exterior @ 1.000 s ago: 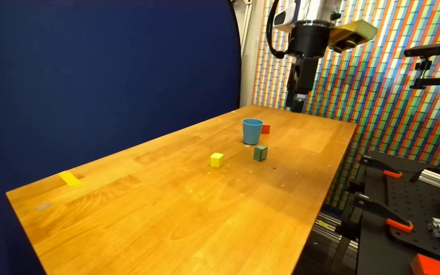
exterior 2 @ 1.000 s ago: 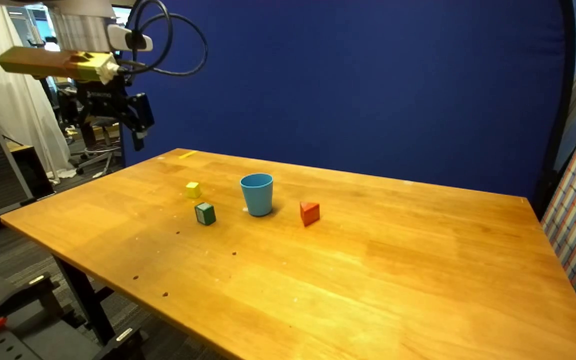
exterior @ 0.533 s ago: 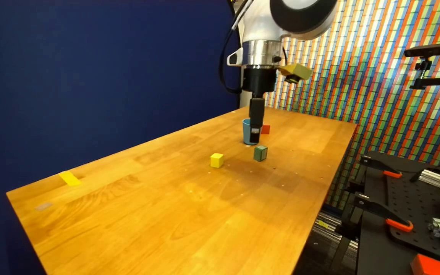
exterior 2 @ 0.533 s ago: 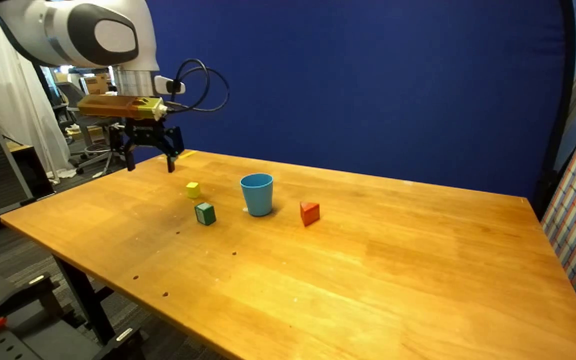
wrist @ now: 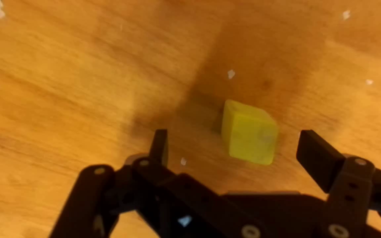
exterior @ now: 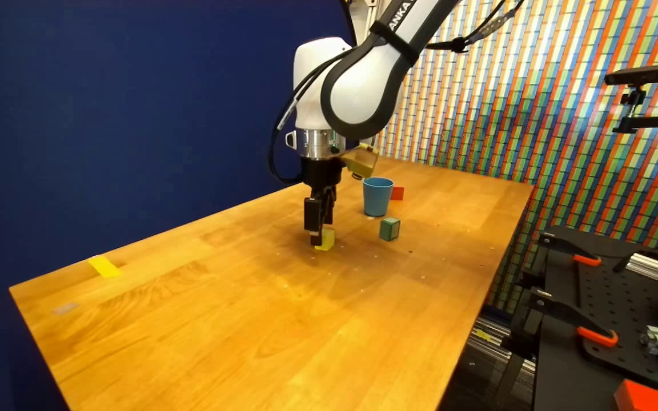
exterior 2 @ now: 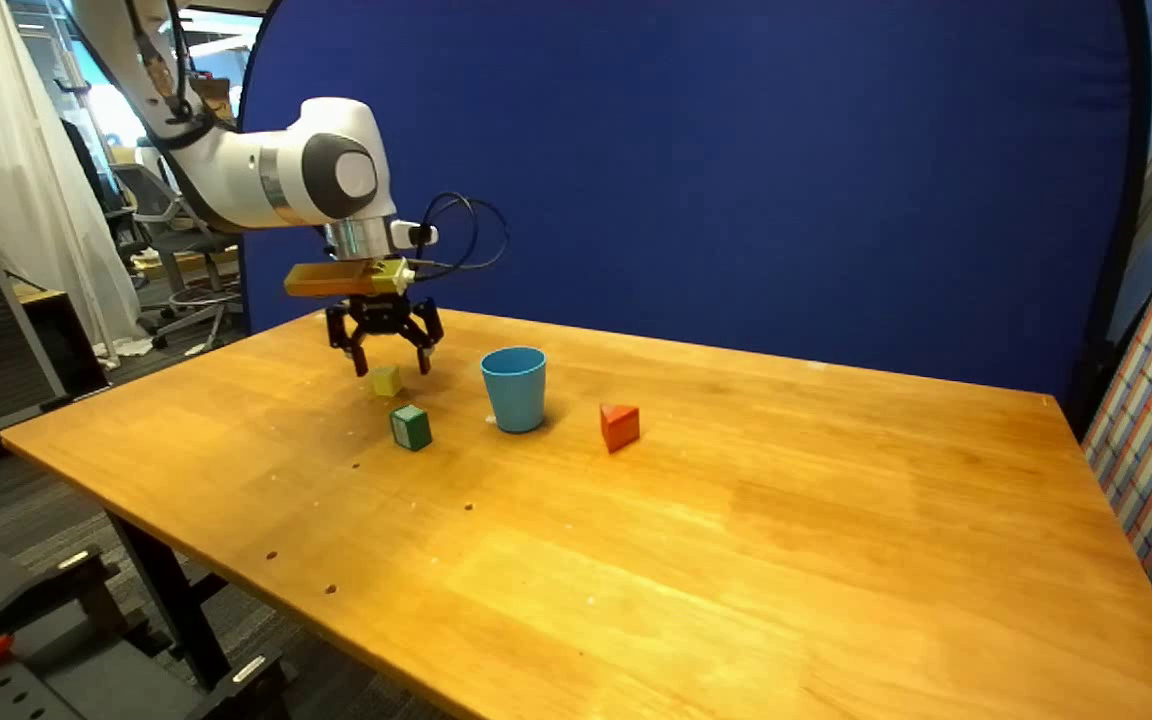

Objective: Take the yellow block from the table and place it in the blue cup

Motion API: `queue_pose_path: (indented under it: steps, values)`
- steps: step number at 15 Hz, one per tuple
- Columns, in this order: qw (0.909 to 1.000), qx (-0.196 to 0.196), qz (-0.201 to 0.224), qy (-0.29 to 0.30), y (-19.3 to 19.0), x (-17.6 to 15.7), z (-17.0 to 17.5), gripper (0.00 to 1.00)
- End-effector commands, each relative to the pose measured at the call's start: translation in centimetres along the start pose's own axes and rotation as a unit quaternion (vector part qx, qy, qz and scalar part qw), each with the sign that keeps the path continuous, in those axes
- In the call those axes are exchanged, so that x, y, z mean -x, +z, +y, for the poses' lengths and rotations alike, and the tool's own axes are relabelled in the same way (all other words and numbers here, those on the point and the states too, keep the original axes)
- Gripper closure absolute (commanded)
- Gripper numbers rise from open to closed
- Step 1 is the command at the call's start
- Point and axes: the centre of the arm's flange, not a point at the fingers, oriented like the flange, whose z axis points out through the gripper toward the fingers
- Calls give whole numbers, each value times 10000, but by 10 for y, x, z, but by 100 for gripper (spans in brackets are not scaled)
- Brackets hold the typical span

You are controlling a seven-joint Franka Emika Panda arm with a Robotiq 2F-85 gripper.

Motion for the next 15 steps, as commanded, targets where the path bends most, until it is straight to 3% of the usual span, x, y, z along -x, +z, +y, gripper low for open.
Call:
queue_pose_path:
  steps: [1, 2, 3, 4, 7, 15]
  values:
    - [9997, -8, 52, 251, 24, -42, 8, 0]
    - [9995, -35, 25, 317, 27, -42, 8, 25]
    - [9993, -88, -17, 360, 32, -41, 10, 26]
    - [9988, -128, -18, 467, 30, -37, 11, 7]
    - [9967, -202, -56, 779, 22, -24, 16, 0]
    - [9885, -433, -182, 1435, 17, 5, 4, 0]
